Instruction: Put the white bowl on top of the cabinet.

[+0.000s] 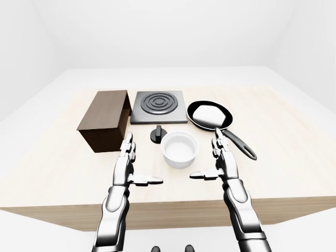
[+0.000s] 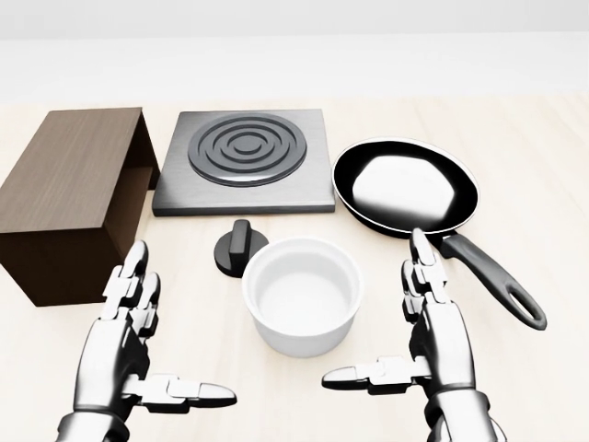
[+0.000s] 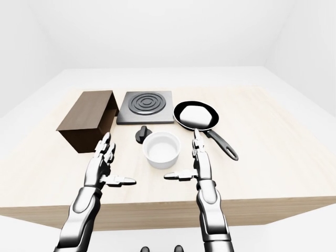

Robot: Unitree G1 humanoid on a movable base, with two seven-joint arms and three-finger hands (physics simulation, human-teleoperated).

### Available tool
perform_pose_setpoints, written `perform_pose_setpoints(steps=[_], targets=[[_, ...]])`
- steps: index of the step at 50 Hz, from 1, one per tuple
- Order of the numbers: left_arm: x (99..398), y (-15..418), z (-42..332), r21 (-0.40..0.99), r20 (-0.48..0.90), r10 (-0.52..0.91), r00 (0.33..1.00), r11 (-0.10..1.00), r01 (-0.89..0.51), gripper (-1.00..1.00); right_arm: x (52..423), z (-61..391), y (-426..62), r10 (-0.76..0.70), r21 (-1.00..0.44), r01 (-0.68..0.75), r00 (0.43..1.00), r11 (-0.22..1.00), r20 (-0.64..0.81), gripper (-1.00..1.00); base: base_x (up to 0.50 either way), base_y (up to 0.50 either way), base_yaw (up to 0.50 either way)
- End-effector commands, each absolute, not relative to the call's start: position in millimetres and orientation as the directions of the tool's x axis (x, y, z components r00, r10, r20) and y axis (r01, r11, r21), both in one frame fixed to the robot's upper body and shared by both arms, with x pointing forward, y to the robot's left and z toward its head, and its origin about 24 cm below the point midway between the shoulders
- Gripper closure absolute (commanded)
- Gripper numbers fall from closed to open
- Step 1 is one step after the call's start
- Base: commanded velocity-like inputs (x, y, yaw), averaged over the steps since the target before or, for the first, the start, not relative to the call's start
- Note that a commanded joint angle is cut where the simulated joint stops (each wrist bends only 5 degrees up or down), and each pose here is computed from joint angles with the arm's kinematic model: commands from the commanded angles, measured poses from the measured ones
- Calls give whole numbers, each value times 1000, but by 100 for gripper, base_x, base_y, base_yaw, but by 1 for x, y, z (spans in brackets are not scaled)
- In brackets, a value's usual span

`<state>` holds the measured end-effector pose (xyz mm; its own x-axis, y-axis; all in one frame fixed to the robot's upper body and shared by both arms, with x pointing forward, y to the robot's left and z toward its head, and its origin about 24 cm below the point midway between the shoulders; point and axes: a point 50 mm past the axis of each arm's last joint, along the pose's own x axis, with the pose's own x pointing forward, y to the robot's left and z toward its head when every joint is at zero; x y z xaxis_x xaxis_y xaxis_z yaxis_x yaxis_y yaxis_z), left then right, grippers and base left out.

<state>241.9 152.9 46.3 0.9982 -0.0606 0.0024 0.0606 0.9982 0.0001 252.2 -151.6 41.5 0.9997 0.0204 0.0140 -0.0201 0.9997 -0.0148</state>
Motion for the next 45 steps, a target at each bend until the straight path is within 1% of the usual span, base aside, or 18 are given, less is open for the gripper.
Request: perform_pose_setpoints(steps=[1,6,8,9,16,26,33,39,41,42,44,45], targets=[[239,147,42,15,-11,-97,995,995,97,-100,252,43,-153,25,3,-25,999,1000,20,-100,0,0,0],[235,138,41,96,-9,-121,993,988,121,-100,251,47,-156,12,-3,-12,1000,1000,26,-100,0,0,0],[231,135,48,128,16,-124,992,984,121,-100,250,49,-158,10,-3,-10,999,1000,33,-100,0,0,0],[258,97,106,336,222,-166,961,938,85,-100,243,64,-174,-24,5,24,997,1000,77,-100,0,0,0],[261,92,116,361,256,-179,950,929,78,-100,242,66,-175,-29,8,28,996,1000,82,-100,0,0,0],[267,90,115,369,248,-171,954,927,70,-100,240,68,-175,-27,11,26,996,1000,86,-100,0,0,0],[267,84,129,403,304,-190,933,913,54,-100,240,69,-176,-27,12,26,996,1000,86,-100,0,0,0],[268,78,126,483,289,-210,934,875,48,-100,240,70,-177,-28,16,27,996,1000,88,-100,0,0,0],[268,77,126,484,287,-210,934,874,48,-100,240,70,-177,-29,16,27,996,999,89,-100,0,0,0],[267,73,122,539,274,-227,935,841,46,-100,239,70,-178,-29,18,28,996,999,89,-100,0,0,0],[266,72,124,545,276,-232,933,837,47,-100,239,71,-178,-31,19,29,995,999,90,-100,0,0,0],[266,70,125,572,276,-244,930,819,45,-100,239,71,-179,-30,21,29,995,999,91,-100,0,0,0]])
